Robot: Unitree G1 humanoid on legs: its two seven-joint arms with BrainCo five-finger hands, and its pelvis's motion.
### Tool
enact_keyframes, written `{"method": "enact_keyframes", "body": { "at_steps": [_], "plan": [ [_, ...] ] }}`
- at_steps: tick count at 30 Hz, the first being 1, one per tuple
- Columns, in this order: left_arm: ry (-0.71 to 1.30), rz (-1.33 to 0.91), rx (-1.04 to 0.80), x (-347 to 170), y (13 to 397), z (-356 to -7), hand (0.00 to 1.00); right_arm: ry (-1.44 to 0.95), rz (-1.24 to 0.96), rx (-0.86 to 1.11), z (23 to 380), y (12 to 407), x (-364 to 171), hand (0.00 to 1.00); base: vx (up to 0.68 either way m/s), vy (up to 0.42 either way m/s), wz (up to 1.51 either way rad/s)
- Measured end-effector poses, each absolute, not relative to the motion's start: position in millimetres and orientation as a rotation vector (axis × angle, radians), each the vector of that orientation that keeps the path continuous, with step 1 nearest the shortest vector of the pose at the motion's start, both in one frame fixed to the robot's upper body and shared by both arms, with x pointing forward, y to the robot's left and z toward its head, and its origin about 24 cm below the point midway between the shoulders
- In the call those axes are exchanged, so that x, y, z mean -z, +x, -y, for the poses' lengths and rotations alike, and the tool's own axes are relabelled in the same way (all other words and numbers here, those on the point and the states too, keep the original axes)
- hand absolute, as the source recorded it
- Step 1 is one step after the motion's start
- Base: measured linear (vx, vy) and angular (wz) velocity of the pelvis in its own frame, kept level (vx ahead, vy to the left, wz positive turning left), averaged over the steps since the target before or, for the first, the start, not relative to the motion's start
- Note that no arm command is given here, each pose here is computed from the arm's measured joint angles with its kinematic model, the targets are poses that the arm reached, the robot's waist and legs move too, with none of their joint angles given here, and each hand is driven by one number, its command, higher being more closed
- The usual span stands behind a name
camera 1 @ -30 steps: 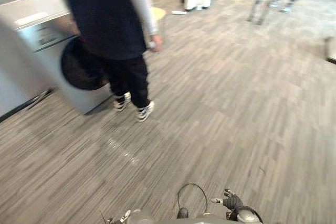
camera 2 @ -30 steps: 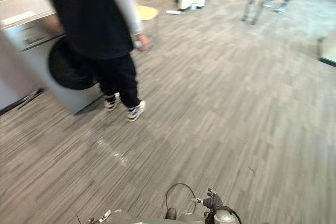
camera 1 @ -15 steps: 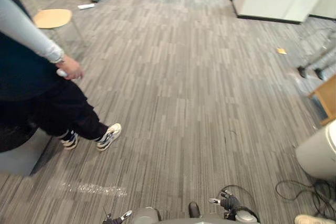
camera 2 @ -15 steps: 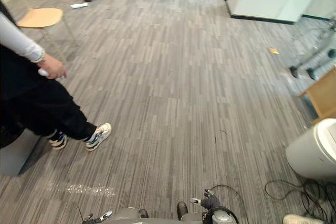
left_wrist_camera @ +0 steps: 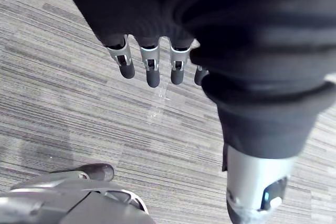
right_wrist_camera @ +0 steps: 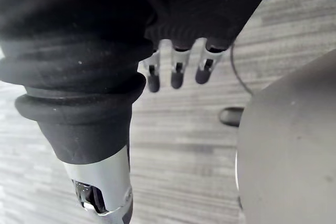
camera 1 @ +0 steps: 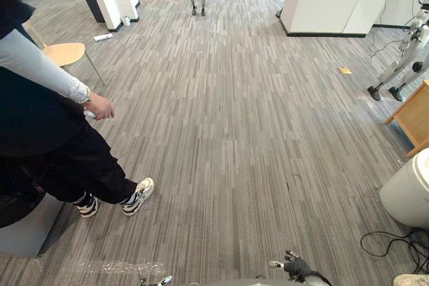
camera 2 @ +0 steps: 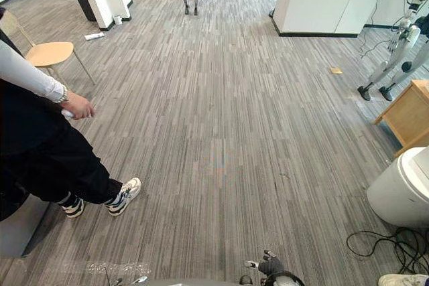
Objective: Organize washtable
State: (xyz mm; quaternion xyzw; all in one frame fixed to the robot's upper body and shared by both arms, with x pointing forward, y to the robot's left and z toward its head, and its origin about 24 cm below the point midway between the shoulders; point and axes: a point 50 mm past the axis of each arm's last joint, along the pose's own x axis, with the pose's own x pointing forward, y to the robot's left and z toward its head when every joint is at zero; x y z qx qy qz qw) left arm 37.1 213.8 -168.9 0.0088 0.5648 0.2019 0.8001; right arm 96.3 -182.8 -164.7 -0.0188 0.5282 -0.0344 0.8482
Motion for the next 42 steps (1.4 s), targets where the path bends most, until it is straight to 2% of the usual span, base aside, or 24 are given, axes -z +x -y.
{"method": "enact_keyframes", "body": {
  "at_steps": [11,19,23,25,28,35,39,42],
  "plan": [
    [0.042,-1.218,-0.441,168,36,-222,0.0,-0.017,-1.115,0.064,175,95,166,0.0,-0.04,-0.011,0.12],
    [-0.035,-1.213,-0.566,166,31,-232,0.0,0.009,-1.093,0.07,171,100,164,0.0,-0.05,-0.043,0.19],
    [-0.056,-1.201,-0.55,167,37,-223,0.0,-0.077,-1.071,0.028,182,112,160,0.0,0.04,0.141,-0.31],
    [-0.105,-1.228,-0.532,171,33,-204,0.0,-0.12,-1.034,0.027,193,123,155,0.0,0.21,0.23,-0.44],
    [-0.041,-1.183,-0.53,166,42,-224,0.0,-0.09,-1.041,0.006,178,119,158,0.0,0.25,0.141,0.22],
    [-0.016,-1.2,-0.517,165,37,-231,0.0,0.047,-1.064,0.141,179,106,162,0.0,0.43,0.219,0.03],
    [-0.001,-1.167,-0.465,164,55,-229,0.0,0.07,-0.99,0.18,185,119,154,0.0,0.45,0.131,0.32],
    [-0.019,-1.13,-0.434,163,72,-222,0.0,0.057,-0.974,0.23,204,122,151,0.0,0.69,0.094,0.71]
  ]
}}
